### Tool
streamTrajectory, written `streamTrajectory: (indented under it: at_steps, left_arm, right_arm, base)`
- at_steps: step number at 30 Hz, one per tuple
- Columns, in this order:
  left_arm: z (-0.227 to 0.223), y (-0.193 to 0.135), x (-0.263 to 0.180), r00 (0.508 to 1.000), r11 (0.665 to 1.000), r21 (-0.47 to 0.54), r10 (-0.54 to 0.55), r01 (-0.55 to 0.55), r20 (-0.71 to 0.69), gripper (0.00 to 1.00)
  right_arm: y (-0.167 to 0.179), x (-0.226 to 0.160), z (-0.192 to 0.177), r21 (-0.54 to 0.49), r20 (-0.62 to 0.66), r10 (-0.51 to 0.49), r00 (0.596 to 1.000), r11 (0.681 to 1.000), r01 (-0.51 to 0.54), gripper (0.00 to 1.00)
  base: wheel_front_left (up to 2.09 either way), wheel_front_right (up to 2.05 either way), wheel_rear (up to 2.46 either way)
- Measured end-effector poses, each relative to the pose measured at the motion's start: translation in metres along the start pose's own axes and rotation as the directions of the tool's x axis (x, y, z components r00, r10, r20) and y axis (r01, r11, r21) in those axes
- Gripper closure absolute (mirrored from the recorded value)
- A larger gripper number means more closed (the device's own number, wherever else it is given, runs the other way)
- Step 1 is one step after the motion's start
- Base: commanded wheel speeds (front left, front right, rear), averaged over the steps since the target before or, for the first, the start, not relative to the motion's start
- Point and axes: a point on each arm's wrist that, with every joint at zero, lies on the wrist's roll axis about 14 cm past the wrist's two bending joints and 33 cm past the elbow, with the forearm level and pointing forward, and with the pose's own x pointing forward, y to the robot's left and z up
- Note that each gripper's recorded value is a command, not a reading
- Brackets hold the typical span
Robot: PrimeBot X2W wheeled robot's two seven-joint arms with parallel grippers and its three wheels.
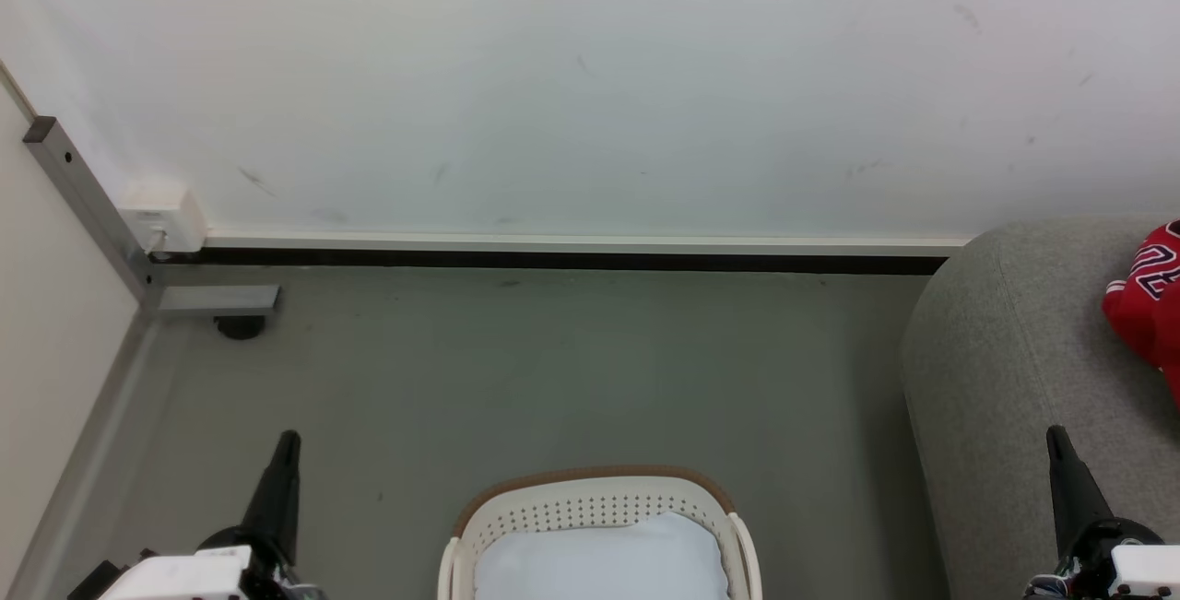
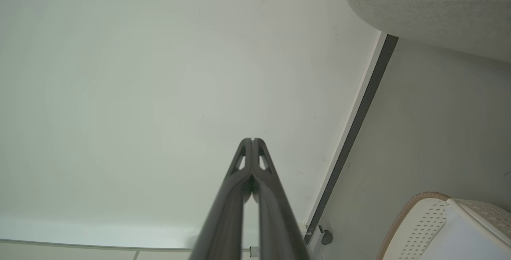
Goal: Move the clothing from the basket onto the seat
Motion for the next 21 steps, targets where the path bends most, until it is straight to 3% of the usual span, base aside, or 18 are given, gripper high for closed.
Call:
streamTrajectory:
  at_steps: [21]
  left_arm:
    - [0.0000,0.0000,0.0000,1.000,1.000,0.000,0.000,0.000,0.000,1.00]
  right_arm:
    - [0.0001,0.0000,0.0001,0.000,0.000,0.000,1.000,1.000,0.000,1.00]
  base:
    - [0.00,0.00,0.00]
